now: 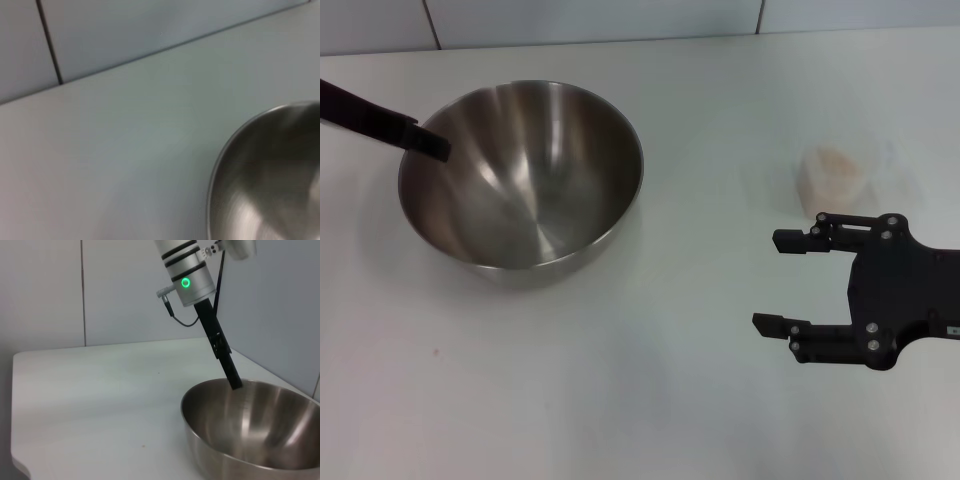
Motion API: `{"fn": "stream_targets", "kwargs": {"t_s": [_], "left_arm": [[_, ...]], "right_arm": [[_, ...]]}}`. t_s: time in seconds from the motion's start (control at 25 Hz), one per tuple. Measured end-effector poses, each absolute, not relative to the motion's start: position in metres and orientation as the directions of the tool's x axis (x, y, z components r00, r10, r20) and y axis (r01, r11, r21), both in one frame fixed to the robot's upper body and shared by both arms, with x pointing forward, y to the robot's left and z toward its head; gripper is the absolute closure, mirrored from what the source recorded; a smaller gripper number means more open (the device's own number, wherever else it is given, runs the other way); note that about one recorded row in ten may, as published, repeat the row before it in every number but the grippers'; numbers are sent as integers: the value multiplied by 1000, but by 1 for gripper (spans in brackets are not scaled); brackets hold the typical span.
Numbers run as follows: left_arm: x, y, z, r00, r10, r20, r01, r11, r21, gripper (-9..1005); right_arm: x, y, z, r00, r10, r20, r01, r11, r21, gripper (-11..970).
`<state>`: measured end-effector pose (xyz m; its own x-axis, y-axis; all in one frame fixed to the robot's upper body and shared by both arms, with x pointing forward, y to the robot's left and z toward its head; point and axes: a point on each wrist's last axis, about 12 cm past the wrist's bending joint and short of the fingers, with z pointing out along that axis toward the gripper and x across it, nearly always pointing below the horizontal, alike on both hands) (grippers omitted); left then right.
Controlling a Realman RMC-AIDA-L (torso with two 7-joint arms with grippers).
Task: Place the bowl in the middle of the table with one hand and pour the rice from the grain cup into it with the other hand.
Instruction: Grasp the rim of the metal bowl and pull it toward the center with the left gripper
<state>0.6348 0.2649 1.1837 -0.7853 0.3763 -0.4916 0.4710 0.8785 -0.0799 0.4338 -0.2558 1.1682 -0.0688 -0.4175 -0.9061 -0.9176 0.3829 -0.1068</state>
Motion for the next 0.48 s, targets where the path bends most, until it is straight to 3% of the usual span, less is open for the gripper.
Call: {"fn": "stream_targets", "kwargs": {"t_s": [0.48], "left_arm": [[633,263,1169,-797,397,-455,480,874,-79,238]], "right_arm": [[434,-254,1166,-73,-411,-909,-921,377,-97,216]]}}
